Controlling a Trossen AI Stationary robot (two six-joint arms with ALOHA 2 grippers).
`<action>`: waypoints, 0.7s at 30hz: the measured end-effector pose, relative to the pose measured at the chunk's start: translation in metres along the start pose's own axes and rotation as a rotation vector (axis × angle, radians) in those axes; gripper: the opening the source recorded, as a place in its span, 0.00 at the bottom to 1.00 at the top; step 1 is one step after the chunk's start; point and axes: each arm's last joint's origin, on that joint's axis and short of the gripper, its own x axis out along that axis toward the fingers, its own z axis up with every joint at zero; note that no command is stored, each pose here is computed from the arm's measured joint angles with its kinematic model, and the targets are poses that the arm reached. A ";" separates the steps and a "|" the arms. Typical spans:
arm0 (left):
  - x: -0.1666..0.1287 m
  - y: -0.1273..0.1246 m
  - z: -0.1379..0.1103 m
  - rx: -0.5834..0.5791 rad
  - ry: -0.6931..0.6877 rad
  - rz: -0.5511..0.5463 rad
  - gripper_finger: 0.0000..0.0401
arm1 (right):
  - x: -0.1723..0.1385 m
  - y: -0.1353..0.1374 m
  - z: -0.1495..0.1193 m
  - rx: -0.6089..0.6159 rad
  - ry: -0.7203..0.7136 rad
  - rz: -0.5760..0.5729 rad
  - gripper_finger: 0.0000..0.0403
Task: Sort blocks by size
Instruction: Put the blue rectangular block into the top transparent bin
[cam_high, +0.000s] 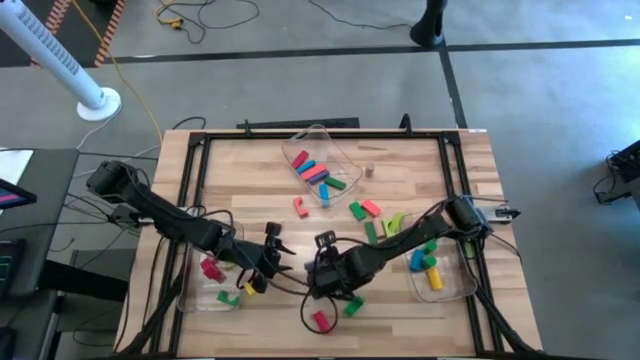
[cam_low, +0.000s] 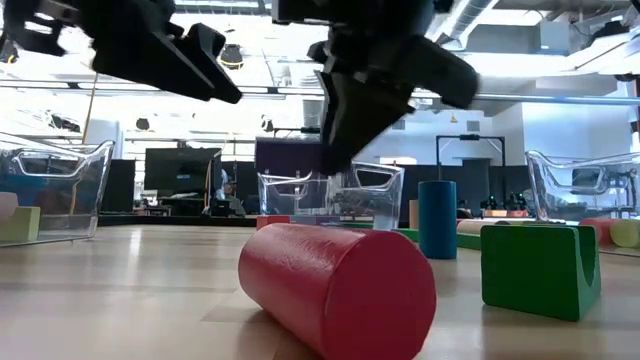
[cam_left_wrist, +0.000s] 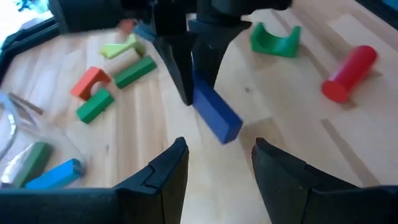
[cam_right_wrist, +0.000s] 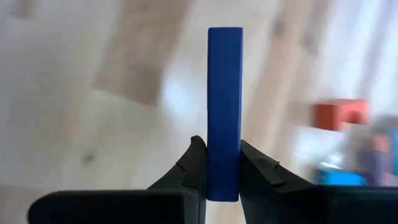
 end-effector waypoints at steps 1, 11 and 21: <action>0.001 0.003 0.000 -0.007 -0.002 0.009 0.42 | -0.002 -0.003 0.001 0.009 0.002 -0.029 0.21; 0.006 0.020 0.004 -0.016 -0.043 0.075 0.42 | -0.014 -0.030 0.009 0.110 0.006 -0.155 0.22; 0.008 0.027 0.005 -0.004 -0.057 0.102 0.42 | -0.027 -0.042 0.019 0.151 -0.047 -0.185 0.22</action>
